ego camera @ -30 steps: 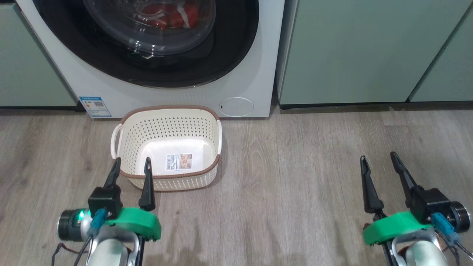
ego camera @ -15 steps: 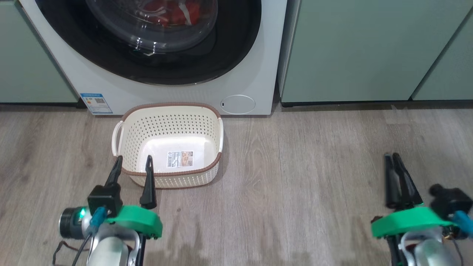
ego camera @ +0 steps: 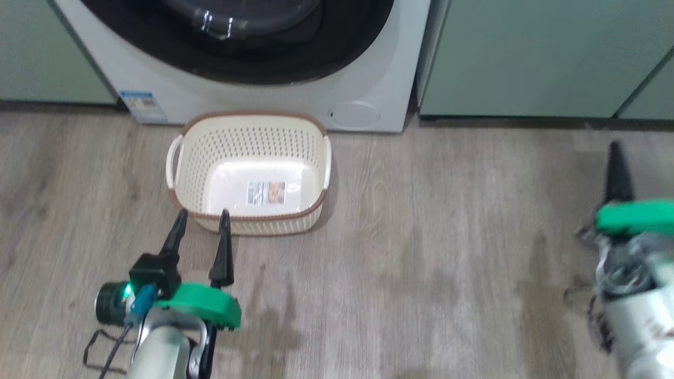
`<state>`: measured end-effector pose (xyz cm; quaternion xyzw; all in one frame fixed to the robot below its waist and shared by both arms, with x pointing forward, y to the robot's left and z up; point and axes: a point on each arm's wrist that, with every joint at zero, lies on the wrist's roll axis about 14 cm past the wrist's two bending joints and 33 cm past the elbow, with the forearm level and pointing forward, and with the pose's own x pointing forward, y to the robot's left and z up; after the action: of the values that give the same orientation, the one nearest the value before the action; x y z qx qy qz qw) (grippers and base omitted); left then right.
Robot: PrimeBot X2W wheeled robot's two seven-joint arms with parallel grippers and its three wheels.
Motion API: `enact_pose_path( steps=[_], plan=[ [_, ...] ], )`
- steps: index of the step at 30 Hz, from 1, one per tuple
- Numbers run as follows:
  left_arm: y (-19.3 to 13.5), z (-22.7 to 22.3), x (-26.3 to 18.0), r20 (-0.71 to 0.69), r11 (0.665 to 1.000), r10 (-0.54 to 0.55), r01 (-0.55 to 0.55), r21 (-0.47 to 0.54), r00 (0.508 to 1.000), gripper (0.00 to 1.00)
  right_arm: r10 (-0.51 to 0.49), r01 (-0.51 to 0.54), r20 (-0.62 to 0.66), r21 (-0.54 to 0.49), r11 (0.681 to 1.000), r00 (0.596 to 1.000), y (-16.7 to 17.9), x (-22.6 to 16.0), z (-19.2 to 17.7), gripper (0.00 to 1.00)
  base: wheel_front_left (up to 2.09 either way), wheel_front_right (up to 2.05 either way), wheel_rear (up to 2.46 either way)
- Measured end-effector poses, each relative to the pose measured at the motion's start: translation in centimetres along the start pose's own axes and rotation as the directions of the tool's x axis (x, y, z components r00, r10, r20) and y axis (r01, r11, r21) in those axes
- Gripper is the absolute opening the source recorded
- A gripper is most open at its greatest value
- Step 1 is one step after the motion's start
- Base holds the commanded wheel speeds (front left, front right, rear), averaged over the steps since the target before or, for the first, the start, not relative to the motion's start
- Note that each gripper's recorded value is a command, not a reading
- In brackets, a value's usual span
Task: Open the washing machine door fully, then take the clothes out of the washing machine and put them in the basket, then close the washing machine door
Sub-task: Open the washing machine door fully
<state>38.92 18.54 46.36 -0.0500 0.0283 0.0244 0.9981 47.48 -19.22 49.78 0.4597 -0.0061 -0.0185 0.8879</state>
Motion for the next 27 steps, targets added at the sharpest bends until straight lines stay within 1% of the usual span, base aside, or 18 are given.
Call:
enact_pose_path(
  steps=[5,9,11,16,20,27],
  plan=[
    [-0.2,-0.1,1.9,0.002,1.000,-0.005,0.005,-0.018,1.000,1.00,0.044,-0.036,-0.064,0.127,0.991,0.997,1.4,5.0,1.3,0.00,0.00,0.00,0.00],
    [-0.5,-0.9,3.4,-0.017,0.999,-0.012,0.012,-0.030,1.000,1.00,0.095,-0.062,-0.149,0.209,0.976,0.984,2.6,8.9,0.6,0.00,0.00,0.00,0.00],
    [-0.6,-1.5,4.2,-0.030,0.999,-0.014,0.013,-0.037,0.999,1.00,0.113,-0.066,-0.206,0.223,0.973,0.972,2.7,10.6,-0.3,0.00,0.00,0.00,0.00],
    [-0.6,-3.0,5.9,-0.056,0.998,-0.015,0.012,-0.058,0.998,1.00,0.166,-0.071,-0.336,0.278,0.958,0.927,3.0,14.4,-3.4,0.00,0.00,0.00,0.00],
    [-0.2,-4.3,6.9,-0.083,0.998,-0.002,-0.003,-0.062,0.997,1.00,0.205,-0.085,-0.414,0.290,0.953,0.887,3.3,17.2,-5.7,0.00,0.00,0.00,0.00],
    [0.9,-6.0,8.3,-0.112,0.997,0.033,-0.040,-0.059,0.993,1.00,0.260,-0.086,-0.557,0.318,0.944,0.789,3.6,20.1,-11.1,0.00,0.00,0.00,0.00]
  ],
)
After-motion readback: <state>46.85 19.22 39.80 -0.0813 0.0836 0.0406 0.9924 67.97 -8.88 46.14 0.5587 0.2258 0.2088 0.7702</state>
